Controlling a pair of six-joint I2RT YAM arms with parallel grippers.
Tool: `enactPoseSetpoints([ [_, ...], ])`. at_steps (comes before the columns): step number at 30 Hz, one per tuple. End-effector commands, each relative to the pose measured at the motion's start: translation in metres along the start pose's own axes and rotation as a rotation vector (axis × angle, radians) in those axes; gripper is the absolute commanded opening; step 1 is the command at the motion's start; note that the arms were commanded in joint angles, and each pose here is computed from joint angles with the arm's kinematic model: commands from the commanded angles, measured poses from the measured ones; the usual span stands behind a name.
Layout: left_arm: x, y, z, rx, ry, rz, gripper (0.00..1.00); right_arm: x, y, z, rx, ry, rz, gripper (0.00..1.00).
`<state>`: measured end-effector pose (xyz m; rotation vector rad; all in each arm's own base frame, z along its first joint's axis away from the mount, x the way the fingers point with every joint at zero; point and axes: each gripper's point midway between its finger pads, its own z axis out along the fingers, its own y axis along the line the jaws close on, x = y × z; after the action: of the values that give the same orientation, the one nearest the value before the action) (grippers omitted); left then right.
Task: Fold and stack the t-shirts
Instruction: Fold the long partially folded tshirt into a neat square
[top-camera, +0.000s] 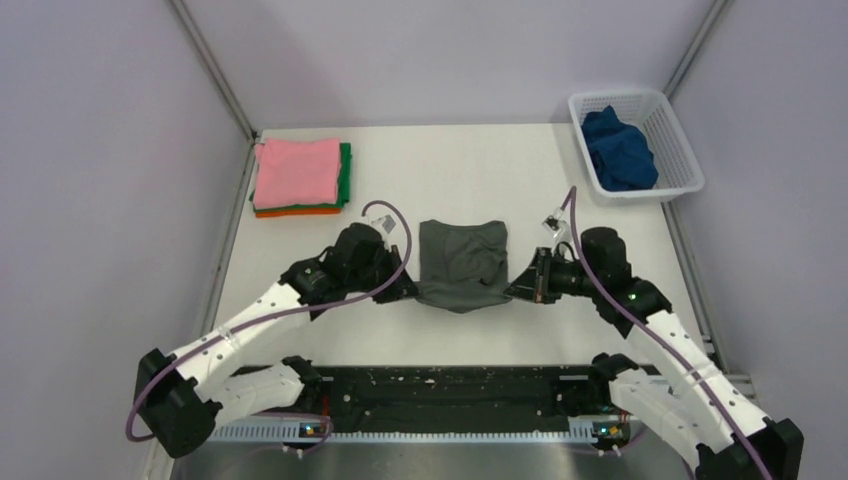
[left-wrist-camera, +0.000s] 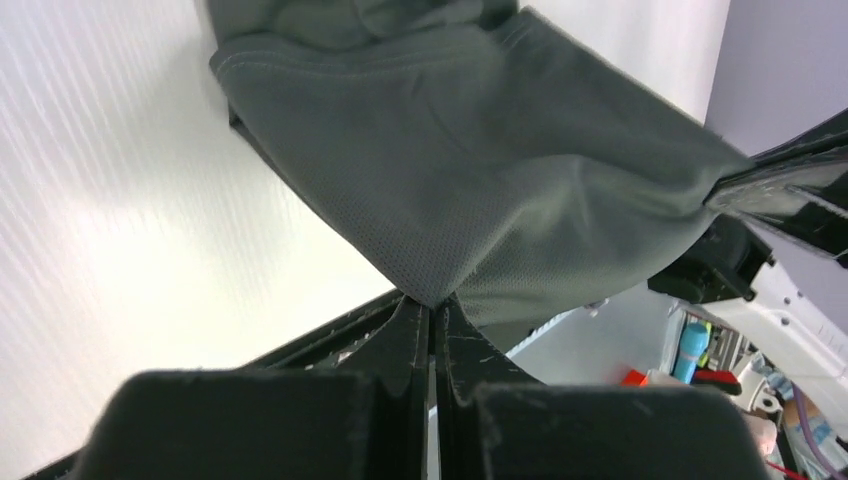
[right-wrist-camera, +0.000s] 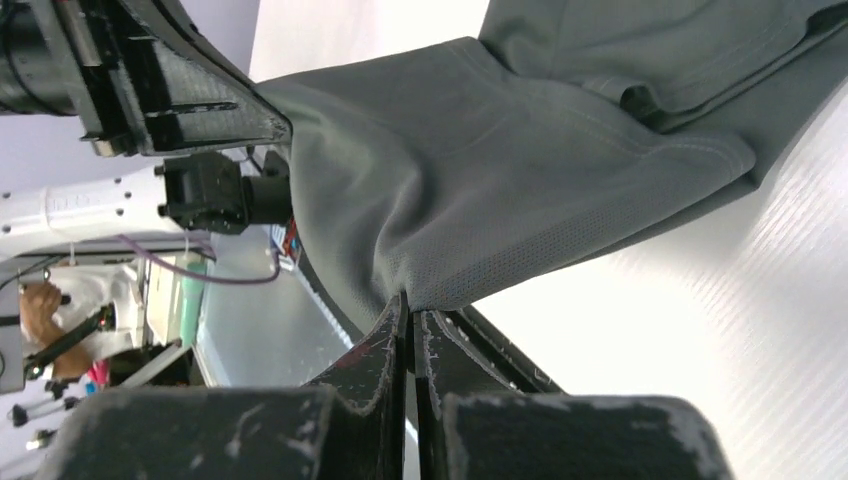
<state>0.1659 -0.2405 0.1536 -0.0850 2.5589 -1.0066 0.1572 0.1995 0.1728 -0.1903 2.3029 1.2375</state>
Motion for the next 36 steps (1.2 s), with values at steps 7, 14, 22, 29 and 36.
enactPoseSetpoints([
  [7, -0.092, -0.027, 0.015, 0.005, -0.086, 0.056, 0.00, -0.083, -0.010, 0.012, 0.064, -0.175, 0.033, 0.00],
  [14, -0.137, -0.016, 0.033, 0.011, -0.075, 0.041, 0.00, -0.117, -0.024, 0.027, 0.047, -0.205, 0.083, 0.00],
  [22, -0.167, -0.015, 0.057, 0.081, 0.029, 0.008, 0.00, -0.146, -0.041, 0.036, 0.082, -0.236, 0.102, 0.00],
  [29, -0.190, -0.016, 0.072, 0.097, 0.024, 0.017, 0.00, -0.165, -0.059, 0.046, 0.080, -0.253, 0.140, 0.00],
  [36, -0.204, -0.005, 0.099, 0.103, 0.071, -0.011, 0.00, -0.175, -0.083, 0.060, 0.097, -0.260, 0.172, 0.00],
])
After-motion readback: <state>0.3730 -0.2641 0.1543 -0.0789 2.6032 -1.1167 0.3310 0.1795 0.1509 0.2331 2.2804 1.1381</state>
